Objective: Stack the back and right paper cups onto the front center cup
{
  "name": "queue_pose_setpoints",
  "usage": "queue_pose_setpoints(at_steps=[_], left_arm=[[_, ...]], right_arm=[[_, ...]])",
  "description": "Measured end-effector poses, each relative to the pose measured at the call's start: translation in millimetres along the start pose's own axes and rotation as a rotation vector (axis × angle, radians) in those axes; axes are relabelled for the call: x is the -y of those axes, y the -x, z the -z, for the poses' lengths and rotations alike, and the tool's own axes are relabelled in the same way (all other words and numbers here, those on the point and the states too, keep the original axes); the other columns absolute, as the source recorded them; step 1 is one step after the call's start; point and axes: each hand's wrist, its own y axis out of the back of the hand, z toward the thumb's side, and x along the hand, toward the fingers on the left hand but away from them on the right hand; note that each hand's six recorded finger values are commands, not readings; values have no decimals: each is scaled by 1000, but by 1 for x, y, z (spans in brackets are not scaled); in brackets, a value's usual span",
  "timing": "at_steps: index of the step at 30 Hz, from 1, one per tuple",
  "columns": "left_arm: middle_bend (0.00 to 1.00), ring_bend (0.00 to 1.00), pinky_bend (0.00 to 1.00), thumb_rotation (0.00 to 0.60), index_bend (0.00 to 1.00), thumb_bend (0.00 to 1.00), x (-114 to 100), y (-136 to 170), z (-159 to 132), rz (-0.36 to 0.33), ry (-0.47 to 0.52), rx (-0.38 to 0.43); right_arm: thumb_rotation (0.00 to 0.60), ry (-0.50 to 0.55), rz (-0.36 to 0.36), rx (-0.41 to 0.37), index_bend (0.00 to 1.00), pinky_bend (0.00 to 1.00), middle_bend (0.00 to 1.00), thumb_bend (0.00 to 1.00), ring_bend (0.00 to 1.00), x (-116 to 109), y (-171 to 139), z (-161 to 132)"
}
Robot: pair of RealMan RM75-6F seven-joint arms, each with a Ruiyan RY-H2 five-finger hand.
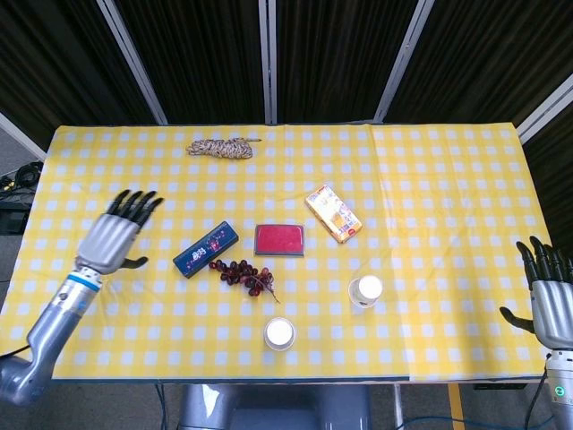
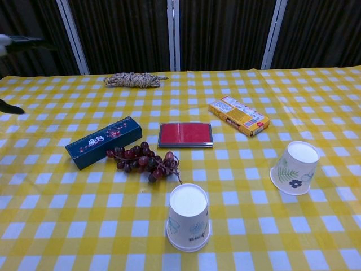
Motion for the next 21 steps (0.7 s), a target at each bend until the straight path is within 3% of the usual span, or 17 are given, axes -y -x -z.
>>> queue_pose_setpoints(at_steps=[5, 11, 15, 21], left_arm=[[0, 0, 0, 600, 0, 0, -10, 38, 46, -41, 21, -200], [0, 0, 0, 600, 0, 0, -15, 76, 64, -61, 55, -347], [0, 0, 0, 600, 0, 0, -14, 100, 72, -47, 55, -408], [0, 0, 0, 600, 0, 0, -10, 125, 74, -28, 43, -433]], right_arm=[[600, 11, -44, -35, 0, 0, 0, 0, 0, 10, 4, -9], [600, 48, -131, -111, 0, 0, 0, 0, 0, 23, 19, -23], [600, 65, -188, -194, 33, 11, 7, 0, 0, 30, 30, -39], [600, 78, -244, -350, 136, 128, 103, 9, 29, 36, 39, -69]])
